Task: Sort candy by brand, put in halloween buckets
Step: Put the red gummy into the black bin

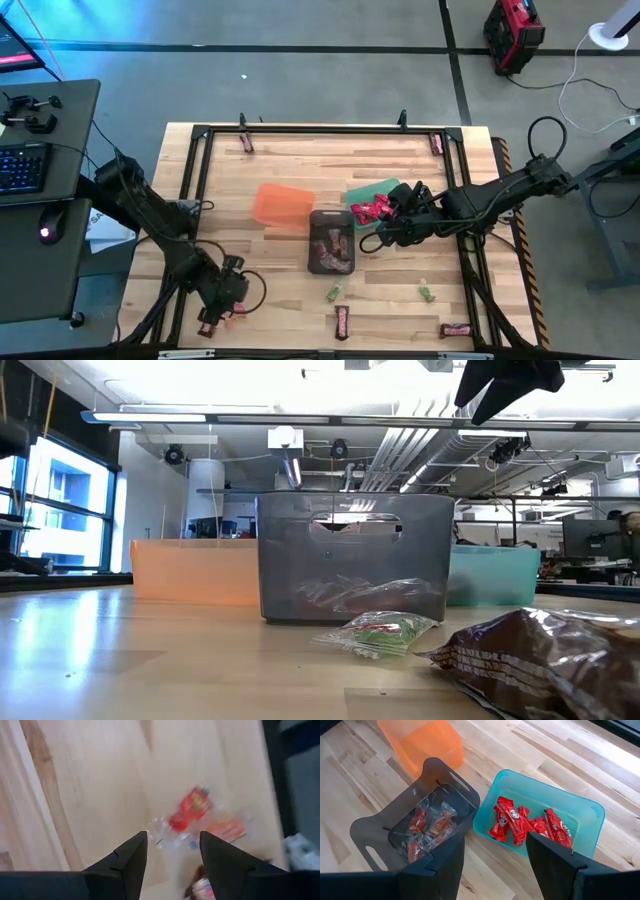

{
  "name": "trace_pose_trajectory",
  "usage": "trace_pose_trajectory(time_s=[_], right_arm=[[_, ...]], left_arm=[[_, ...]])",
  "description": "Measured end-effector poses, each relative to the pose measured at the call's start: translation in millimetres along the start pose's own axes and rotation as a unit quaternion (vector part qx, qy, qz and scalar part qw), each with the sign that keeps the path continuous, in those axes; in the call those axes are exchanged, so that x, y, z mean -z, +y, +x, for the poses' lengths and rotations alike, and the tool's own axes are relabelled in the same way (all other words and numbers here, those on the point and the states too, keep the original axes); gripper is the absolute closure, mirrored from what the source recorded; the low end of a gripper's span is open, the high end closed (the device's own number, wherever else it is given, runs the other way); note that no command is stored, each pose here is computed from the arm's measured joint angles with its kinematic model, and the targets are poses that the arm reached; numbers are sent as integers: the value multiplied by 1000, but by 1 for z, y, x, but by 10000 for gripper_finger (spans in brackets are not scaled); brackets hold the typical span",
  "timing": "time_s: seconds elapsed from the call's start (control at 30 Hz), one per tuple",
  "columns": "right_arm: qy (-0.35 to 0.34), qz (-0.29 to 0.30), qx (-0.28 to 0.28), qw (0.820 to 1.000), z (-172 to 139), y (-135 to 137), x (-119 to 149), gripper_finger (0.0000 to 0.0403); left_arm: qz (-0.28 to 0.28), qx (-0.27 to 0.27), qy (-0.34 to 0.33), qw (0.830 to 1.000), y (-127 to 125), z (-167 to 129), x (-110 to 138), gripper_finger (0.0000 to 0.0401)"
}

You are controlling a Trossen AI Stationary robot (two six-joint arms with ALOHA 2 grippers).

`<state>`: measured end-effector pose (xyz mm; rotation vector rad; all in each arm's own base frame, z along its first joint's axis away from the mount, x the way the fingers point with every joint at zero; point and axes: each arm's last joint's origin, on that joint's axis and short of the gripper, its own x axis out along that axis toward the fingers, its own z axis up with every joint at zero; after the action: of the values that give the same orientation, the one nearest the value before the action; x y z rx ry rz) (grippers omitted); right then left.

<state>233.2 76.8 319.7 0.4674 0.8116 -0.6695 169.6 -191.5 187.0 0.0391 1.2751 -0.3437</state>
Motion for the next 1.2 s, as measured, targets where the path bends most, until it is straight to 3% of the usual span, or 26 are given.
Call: trace_pose_trajectory(time_s=[0.2, 0.43, 0.6, 1.2], right_arm=[[-1, -1, 1, 1000, 0, 0, 0, 197], [-2, 3, 1, 1000, 0, 0, 0, 197], [-2, 4, 0, 1000, 0, 0, 0, 197], [-1, 17, -1, 1000, 0, 0, 0, 197]], left_arm=[[83, 23, 12, 996, 3, 10, 9, 231], [190, 33, -21, 981, 0, 11, 3, 231], [240, 27, -8, 970, -1, 23, 3, 231], [278, 7, 56, 959, 0, 57, 7, 239]])
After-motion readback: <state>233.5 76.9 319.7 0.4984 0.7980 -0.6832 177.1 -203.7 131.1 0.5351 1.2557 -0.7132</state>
